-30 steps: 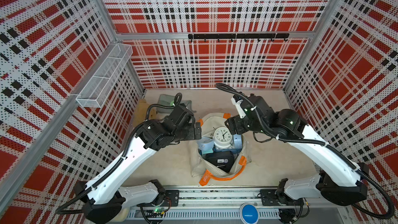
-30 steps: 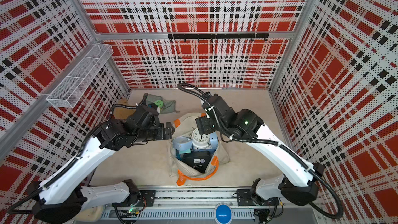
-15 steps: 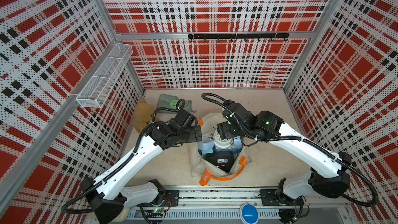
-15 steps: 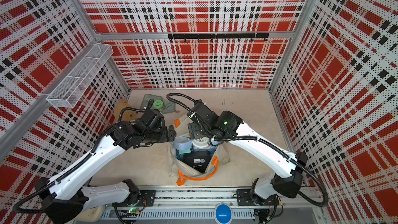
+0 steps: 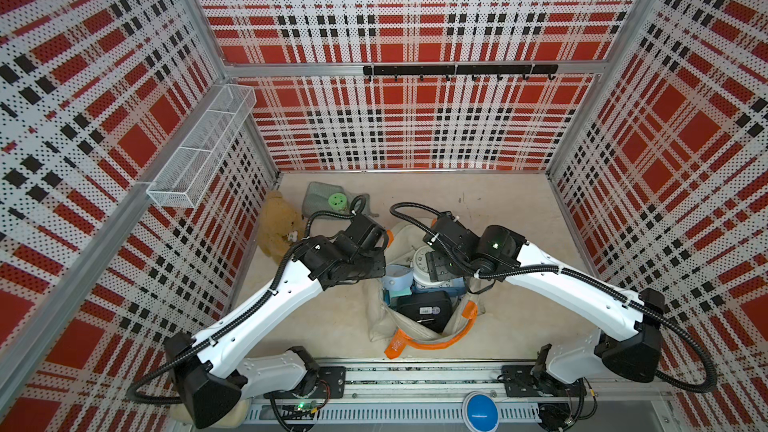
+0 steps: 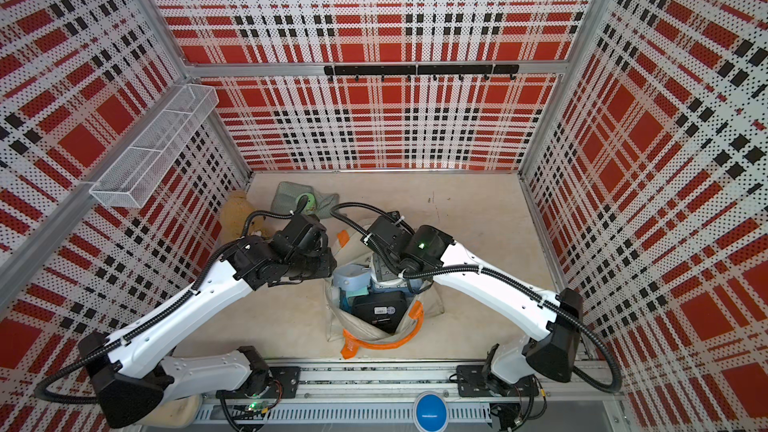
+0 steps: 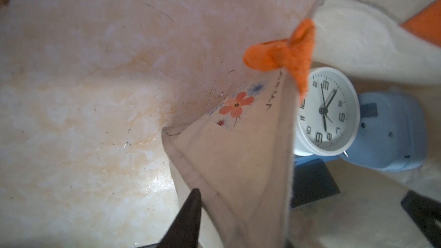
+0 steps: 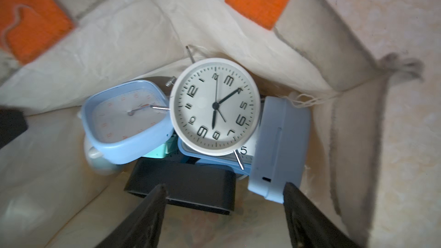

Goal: Take the alarm clock out of the canvas bag
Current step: Pick up the alarm from the canvas bag, then move the canvas bag to the center of the board.

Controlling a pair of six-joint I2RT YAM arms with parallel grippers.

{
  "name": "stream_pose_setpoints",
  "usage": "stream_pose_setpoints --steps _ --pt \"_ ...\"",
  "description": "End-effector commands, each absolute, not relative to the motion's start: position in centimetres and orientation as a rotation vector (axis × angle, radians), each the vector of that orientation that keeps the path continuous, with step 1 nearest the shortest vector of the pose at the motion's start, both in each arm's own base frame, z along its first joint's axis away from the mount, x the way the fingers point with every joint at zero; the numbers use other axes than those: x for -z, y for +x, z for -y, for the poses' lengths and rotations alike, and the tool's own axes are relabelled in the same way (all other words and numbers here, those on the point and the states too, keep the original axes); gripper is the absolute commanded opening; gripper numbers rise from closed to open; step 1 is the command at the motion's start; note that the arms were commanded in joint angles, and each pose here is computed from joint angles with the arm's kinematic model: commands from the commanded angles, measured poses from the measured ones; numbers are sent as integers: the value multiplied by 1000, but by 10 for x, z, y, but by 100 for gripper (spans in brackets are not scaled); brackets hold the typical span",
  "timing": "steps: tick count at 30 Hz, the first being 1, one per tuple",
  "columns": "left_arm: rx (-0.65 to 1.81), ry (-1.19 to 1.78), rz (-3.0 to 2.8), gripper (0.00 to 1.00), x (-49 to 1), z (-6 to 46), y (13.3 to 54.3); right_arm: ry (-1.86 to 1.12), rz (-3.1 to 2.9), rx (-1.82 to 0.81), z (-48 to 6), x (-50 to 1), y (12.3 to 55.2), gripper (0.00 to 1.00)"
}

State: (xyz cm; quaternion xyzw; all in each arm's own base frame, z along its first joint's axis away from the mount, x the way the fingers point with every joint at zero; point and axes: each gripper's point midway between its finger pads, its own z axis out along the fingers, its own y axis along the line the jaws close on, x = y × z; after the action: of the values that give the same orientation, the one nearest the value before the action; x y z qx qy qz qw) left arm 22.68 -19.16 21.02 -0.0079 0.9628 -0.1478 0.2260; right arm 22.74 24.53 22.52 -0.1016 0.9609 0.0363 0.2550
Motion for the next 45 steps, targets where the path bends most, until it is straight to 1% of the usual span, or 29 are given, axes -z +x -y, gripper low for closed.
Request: stream_pose_setpoints --steps 1,5,8,11,18,20,30,32,39,42,45 --pt "419 15 -2635 22 -213 202 224 -201 -2603 63 -221 -218 234 83" --pt "418 43 -2649 10 -209 210 219 -192 -2591 165 -212 -213 238 89" --pt "420 42 -2645 5 -208 212 220 -177 -2609 204 -207 -203 242 90" --pt "409 42 -2642 2 -207 211 222 -157 -2629 215 -204 -193 246 88" --pt "401 39 -2650 2 -201 211 222 -150 -2667 194 -213 -172 255 76" --pt "405 38 -2650 2 -200 211 222 -158 -2673 195 -217 -168 258 71" --pt "408 13 -2640 2 -203 207 226 -145 -2687 222 -218 -157 260 40" --pt "410 11 -2636 2 -204 207 227 -143 -2682 219 -218 -160 260 35" --pt "396 -9 -2622 3 -209 197 239 -189 -2654 156 -221 -182 260 33" --pt "364 -32 -2606 2 -214 182 248 -219 -2622 60 -227 -204 258 33" --pt "325 -51 -2582 0 -223 163 258 -271 -2567 -99 -240 -232 257 34"
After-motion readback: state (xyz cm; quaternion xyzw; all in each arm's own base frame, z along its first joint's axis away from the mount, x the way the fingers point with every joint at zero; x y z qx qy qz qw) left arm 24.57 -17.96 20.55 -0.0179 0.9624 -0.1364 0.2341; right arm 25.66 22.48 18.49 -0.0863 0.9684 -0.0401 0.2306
